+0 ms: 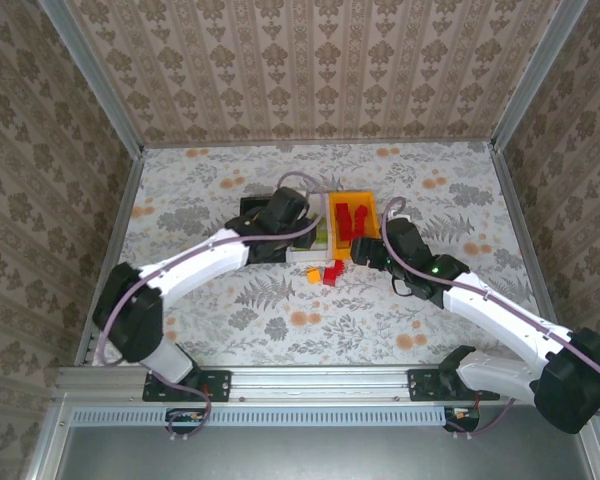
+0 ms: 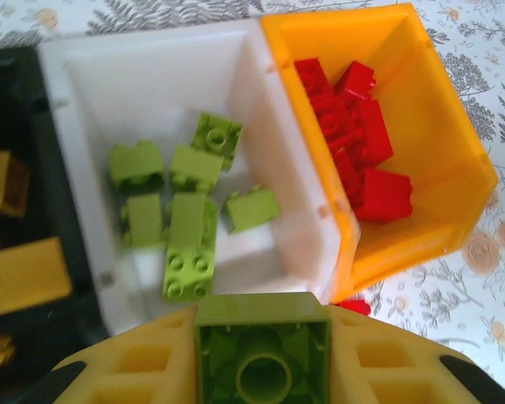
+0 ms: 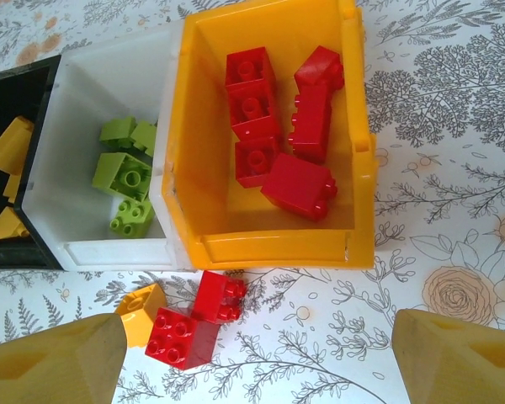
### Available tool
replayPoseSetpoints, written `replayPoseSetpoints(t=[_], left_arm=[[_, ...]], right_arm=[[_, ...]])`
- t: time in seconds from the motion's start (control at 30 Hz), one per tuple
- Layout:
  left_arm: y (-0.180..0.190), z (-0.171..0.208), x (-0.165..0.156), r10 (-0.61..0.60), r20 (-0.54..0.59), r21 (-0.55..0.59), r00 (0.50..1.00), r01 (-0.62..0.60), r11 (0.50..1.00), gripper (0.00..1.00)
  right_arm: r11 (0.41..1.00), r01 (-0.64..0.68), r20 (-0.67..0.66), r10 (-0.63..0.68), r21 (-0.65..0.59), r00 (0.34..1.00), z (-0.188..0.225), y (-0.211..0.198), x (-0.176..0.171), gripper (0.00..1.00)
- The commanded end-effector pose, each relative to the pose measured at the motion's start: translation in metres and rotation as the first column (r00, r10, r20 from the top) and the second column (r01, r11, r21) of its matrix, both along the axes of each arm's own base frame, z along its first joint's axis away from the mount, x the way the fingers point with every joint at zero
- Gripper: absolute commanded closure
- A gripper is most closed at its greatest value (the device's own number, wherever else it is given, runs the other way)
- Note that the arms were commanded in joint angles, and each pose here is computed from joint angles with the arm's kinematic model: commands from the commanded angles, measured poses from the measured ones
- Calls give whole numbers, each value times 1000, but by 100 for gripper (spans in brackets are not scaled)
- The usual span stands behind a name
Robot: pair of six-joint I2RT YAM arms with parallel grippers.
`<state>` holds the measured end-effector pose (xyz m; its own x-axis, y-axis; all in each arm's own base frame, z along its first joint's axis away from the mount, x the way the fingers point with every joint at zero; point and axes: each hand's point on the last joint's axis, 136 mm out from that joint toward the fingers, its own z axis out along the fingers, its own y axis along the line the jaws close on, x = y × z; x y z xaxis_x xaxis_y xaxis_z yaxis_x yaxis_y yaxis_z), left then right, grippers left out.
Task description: Sort the legos into containers by color
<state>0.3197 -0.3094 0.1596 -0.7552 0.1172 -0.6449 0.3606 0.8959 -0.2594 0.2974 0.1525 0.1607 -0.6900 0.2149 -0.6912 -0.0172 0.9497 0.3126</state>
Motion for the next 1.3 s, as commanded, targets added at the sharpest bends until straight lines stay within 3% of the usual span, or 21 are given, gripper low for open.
replayPoseSetpoints(t=[0.0,0.37,0.6,1.0,1.27], left_arm=[[-12,-10,16,-47,-15,46,999,48,998,70],[-24,-51,59,-7,-68,112,998,14,994,65],[-29,-41,56,-4,-66,72,998,9,997,35],[-21,23,-3,-53,39,-43,998,55,998,16],[30,17,-43,35,53,-101,998,-30,994,6]], right_arm=[[999,36,-4,-36,-12,999,-2,-11,-4,16],[999,40,4,-40,5,999,2,-13,-6,16],[999,40,9,-40,10,999,5,-14,-7,16],[998,-39,-44,41,42,998,-11,7,-13,14],[995,-99,-104,100,8,990,-44,53,-19,16]])
